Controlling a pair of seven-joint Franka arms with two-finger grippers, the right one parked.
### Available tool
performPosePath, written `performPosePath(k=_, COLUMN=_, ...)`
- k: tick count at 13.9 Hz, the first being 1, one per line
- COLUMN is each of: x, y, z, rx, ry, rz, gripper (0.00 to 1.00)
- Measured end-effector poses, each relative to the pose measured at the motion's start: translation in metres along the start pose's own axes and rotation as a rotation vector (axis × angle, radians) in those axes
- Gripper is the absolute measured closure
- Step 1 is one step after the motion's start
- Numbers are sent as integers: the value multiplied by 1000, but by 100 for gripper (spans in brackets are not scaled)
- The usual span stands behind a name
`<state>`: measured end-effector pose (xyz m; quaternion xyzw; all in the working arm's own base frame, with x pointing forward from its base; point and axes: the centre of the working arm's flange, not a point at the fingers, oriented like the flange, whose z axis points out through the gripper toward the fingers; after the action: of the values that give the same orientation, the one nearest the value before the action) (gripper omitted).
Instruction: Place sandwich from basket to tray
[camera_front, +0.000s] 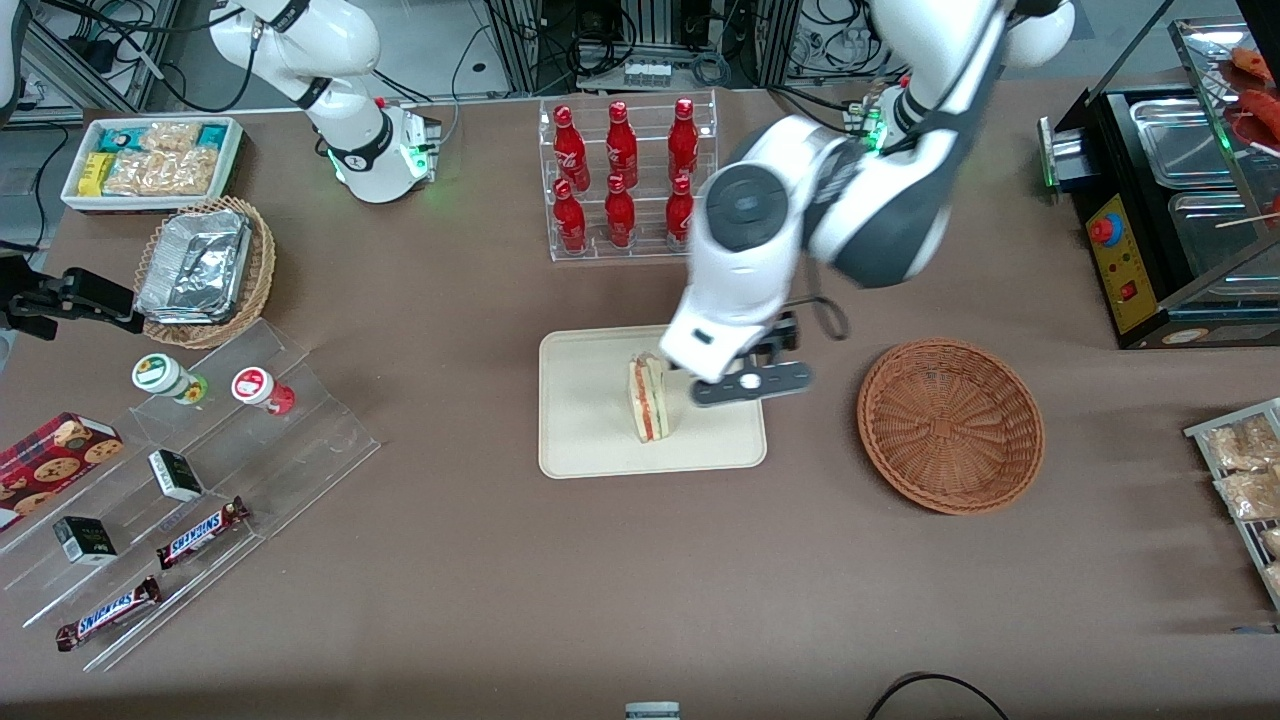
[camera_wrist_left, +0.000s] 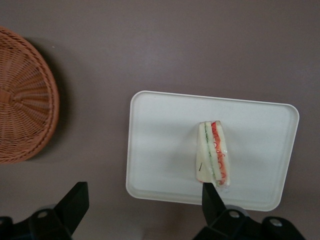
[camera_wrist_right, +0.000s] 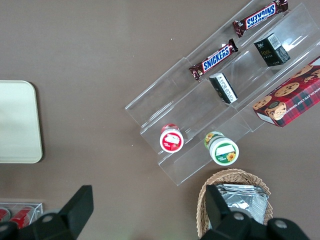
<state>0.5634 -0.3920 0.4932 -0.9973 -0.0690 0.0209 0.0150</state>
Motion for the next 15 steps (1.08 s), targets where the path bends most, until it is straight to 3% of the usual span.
performPosePath(k=5, x=21, y=-102, z=-73, rx=-11, ry=-31, rz=-19, gripper=0)
performPosePath(k=9, x=31, y=-159, z=-95, rx=-1, ry=-59, rz=-59, gripper=0)
performPosePath(k=15, x=29, y=-240, z=-123, rx=-5, ry=-94, rz=72, gripper=0)
